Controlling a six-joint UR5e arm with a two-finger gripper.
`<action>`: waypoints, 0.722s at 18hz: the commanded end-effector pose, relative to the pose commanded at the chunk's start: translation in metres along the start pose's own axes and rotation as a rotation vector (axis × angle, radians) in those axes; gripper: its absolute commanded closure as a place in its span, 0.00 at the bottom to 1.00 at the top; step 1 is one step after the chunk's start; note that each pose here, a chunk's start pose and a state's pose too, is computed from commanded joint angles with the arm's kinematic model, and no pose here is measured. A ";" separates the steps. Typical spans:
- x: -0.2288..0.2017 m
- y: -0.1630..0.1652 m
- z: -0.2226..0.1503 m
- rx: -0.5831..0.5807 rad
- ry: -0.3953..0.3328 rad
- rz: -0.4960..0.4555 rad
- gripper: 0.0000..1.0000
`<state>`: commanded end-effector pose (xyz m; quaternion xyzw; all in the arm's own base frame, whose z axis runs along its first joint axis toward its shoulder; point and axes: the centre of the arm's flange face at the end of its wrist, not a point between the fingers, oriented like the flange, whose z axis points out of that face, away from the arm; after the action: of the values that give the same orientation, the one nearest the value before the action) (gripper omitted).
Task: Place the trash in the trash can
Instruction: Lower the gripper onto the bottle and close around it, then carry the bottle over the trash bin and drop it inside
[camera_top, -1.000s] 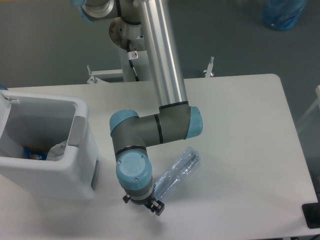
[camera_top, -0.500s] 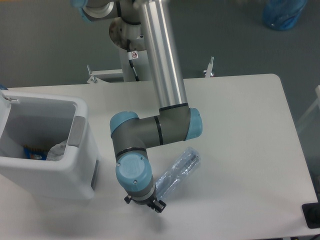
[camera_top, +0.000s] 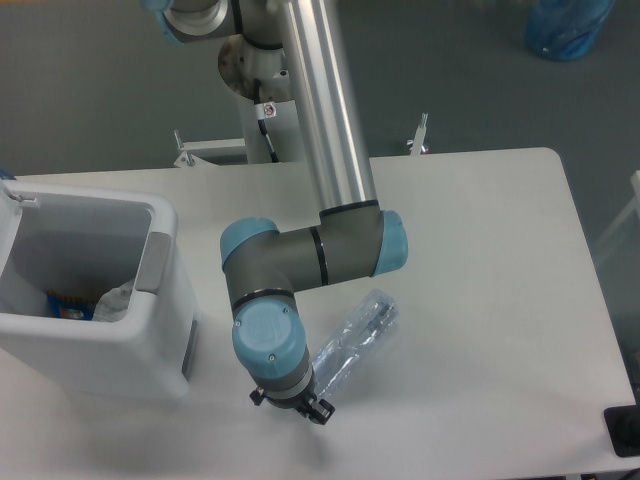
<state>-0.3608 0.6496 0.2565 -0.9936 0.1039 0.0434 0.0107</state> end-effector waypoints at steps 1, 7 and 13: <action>0.000 0.000 -0.009 0.020 -0.001 -0.002 0.94; -0.020 0.011 -0.085 0.224 0.007 -0.045 0.93; -0.033 0.038 -0.166 0.497 0.076 -0.126 0.89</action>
<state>-0.3871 0.6147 0.4246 -0.9659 0.0496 -0.0215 0.2531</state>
